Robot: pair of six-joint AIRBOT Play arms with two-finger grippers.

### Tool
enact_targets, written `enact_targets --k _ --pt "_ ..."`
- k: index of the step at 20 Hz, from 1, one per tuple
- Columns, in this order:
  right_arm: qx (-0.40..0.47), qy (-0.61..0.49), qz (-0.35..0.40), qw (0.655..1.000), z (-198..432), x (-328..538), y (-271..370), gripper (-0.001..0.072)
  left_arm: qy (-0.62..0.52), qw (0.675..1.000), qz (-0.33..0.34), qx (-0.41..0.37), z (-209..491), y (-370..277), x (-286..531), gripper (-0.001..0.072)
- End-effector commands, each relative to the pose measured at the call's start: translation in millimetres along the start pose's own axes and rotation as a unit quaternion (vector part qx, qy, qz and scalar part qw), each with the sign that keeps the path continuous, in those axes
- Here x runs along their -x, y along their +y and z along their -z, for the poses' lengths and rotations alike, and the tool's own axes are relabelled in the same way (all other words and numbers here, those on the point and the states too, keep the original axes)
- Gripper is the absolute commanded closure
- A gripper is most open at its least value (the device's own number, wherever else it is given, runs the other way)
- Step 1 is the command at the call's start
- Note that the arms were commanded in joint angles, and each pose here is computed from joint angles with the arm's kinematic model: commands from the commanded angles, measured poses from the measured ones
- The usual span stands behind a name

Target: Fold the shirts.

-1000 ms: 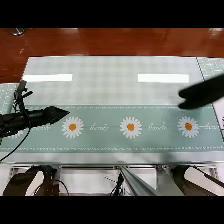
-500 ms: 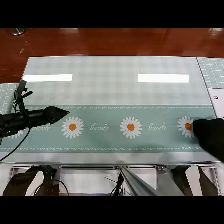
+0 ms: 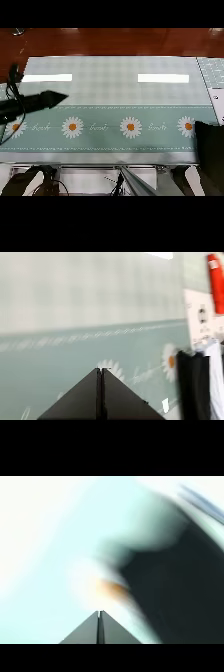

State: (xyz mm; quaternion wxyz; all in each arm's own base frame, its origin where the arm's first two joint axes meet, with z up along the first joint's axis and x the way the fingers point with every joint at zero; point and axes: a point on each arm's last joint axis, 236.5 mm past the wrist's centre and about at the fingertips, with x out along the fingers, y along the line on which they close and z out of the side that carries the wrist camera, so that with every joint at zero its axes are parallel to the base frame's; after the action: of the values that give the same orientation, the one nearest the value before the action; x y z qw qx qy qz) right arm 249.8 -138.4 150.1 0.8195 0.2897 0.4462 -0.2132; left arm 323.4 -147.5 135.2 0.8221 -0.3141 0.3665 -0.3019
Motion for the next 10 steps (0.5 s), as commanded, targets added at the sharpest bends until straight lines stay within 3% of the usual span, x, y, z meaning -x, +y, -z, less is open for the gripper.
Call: enact_targets --k 1,3,6,8,10 --pt "0.129 -0.064 -0.264 0.954 -24.3 22.9 200.8 0.0688 -0.008 0.992 0.049 -0.114 -64.7 -72.6 -9.4 0.0682" --pt "0.245 -0.063 -0.278 0.926 15.8 6.8 267.8 0.0688 0.026 0.979 -0.012 -0.200 -74.3 -90.7 -23.0 0.0682" --pt "0.392 0.007 -0.157 0.906 88.2 -59.6 276.0 0.0688 0.078 0.944 -0.208 -0.243 -58.2 -33.1 -31.0 0.0681" --pt "0.381 0.055 -0.035 0.922 98.5 -108.4 235.4 0.0688 0.103 0.924 -0.306 -0.203 -35.3 26.5 -29.4 0.0680" --pt "0.362 0.095 0.041 0.926 107.8 -144.3 196.7 0.0688 0.148 0.913 -0.343 -0.166 4.7 77.3 -31.1 0.0680"
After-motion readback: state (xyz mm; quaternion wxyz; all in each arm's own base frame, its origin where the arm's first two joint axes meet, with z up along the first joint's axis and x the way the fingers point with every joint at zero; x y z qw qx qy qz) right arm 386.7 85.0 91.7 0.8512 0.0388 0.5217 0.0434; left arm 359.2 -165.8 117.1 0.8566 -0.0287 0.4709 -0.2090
